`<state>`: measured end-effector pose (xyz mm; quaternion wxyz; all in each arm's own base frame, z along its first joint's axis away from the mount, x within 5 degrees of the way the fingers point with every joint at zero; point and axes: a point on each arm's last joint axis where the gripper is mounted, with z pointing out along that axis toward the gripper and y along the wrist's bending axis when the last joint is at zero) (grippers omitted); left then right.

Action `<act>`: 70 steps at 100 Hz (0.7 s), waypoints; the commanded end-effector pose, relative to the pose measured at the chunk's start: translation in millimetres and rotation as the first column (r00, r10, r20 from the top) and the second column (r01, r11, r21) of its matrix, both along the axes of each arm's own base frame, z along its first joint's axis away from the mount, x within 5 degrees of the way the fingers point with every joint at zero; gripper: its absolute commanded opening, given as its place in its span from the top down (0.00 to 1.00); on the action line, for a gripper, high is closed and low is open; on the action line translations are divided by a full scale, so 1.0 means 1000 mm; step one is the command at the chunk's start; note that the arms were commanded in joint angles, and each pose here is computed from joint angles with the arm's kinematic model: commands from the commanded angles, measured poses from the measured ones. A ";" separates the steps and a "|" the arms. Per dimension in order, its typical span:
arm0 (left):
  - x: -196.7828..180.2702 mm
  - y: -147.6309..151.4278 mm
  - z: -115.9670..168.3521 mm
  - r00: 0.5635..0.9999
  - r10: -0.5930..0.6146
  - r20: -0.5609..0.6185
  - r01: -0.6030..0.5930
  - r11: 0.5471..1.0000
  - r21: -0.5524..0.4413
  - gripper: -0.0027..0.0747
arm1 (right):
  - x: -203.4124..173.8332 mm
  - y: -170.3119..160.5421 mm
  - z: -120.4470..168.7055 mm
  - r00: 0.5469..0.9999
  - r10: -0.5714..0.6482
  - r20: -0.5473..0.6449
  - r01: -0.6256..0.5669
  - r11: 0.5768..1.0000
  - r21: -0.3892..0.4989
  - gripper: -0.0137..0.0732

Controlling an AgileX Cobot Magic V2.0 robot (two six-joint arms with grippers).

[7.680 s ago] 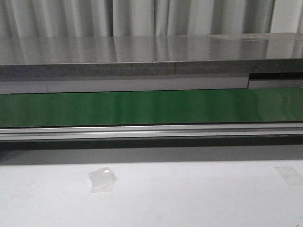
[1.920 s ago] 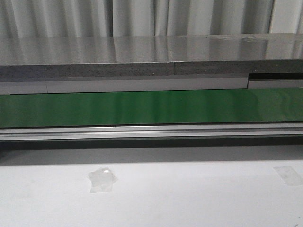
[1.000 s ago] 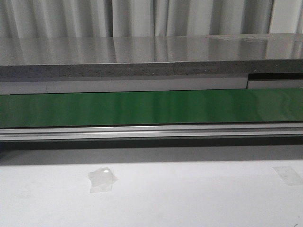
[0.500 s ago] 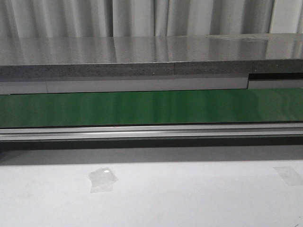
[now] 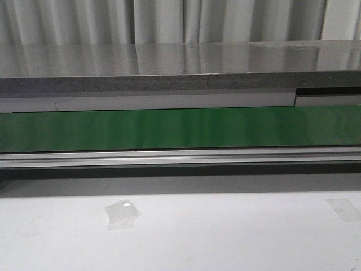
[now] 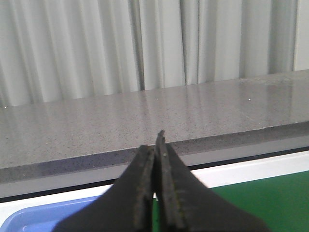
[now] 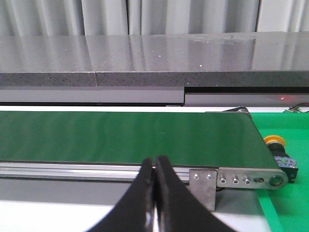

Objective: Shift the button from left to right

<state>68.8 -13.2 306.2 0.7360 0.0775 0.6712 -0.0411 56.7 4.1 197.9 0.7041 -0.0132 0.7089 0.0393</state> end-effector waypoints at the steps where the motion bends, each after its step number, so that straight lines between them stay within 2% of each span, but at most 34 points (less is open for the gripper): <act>1: 0.000 0.003 0.013 0.997 0.037 0.069 -0.034 0.999 -0.031 0.99 | -0.003 0.000 0.014 0.992 0.002 0.122 -0.002 1.000 -0.007 0.92; 18: 0.000 0.003 0.013 0.997 0.037 0.069 -0.034 0.999 -0.031 0.99 | -0.003 0.000 0.014 0.992 0.002 0.122 -0.002 1.000 -0.007 0.92; 30: 0.000 0.004 0.014 0.994 0.054 0.095 -0.061 0.995 0.075 0.99 | -0.003 0.000 0.014 0.992 0.002 0.122 -0.002 1.000 -0.007 0.92; 49: 0.000 0.005 0.014 0.993 0.059 0.104 -0.067 0.995 0.078 0.99 | -0.003 0.000 0.014 0.992 0.002 0.122 -0.002 1.000 -0.007 0.92; 59: 0.000 0.005 0.015 0.991 0.064 0.114 -0.078 0.989 0.125 0.99 | -0.003 0.000 0.014 0.992 0.002 0.122 -0.002 1.000 -0.007 0.92; 70: 0.000 0.005 0.015 0.991 0.065 0.115 -0.080 0.988 0.131 0.99 | -0.003 0.000 0.014 0.992 0.002 0.122 -0.002 1.000 -0.007 0.92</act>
